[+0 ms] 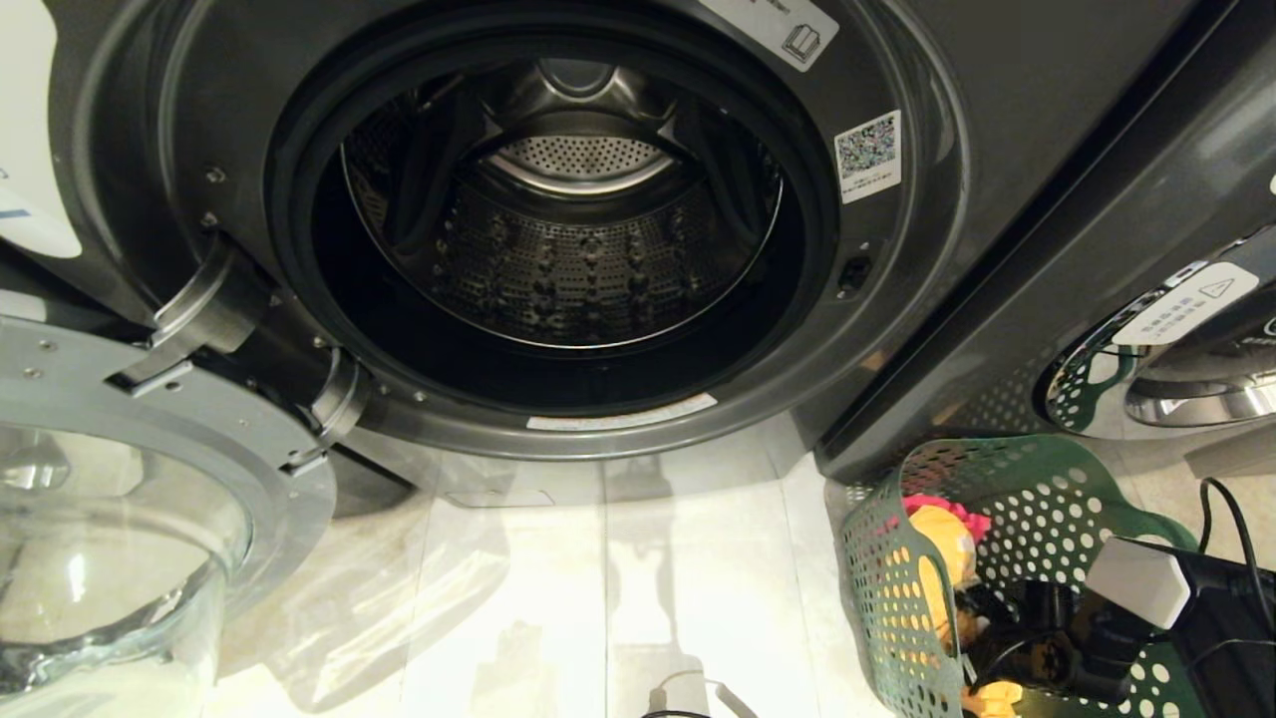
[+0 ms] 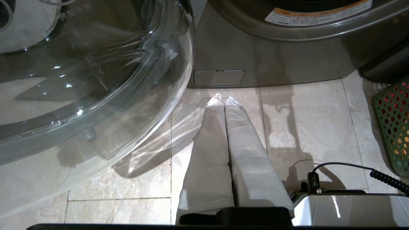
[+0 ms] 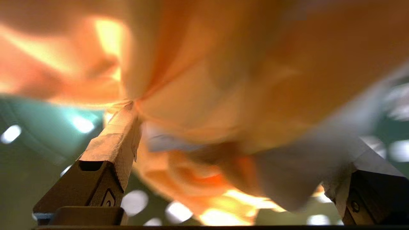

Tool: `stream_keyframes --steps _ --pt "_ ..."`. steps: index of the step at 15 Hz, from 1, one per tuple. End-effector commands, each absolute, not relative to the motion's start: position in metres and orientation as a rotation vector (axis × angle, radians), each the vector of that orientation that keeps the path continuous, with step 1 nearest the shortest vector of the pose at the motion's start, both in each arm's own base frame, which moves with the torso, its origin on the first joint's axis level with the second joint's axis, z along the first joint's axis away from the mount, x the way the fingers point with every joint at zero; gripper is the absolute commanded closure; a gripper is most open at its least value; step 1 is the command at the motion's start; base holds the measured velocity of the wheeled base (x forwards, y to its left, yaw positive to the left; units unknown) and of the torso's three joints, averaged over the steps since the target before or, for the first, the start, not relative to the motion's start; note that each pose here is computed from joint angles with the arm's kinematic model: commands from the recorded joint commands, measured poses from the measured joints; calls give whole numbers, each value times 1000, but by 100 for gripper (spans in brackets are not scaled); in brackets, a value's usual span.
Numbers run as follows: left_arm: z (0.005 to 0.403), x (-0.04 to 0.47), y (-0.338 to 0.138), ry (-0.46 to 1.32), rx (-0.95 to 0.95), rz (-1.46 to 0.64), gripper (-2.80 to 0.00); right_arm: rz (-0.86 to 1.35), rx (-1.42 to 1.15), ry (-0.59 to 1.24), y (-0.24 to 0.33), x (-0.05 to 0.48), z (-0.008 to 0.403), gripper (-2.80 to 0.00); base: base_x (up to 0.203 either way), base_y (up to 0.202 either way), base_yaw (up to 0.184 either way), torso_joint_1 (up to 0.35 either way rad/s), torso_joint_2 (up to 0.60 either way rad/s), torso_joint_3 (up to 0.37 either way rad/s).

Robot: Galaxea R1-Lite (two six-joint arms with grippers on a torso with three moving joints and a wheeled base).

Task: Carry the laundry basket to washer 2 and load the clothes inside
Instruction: Place the clothes into the washing machine

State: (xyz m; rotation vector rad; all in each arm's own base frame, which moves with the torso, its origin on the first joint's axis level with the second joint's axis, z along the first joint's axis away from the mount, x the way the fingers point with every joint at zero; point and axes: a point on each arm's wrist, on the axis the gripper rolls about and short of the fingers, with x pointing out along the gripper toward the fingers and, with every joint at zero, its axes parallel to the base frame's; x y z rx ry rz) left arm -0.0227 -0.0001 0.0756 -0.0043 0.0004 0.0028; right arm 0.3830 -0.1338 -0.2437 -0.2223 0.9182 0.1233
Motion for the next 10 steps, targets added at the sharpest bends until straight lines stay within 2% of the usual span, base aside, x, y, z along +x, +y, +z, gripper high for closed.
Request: stream_keyframes --steps 1,2,3,10 --pt "76 -23 0 0 -5 3 0 136 -218 926 -133 382 -246 -280 0 0 0 0 0 0" --pt "76 -23 0 0 -5 3 0 138 -216 932 -132 381 -246 -280 0 0 0 0 0 0" --pt "76 -23 0 0 -5 3 0 138 -216 932 -132 381 -246 0 0 0 0 0 0 0" --pt "76 -23 0 0 -5 3 0 139 -214 934 -132 382 -246 0 0 0 0 0 0 0"
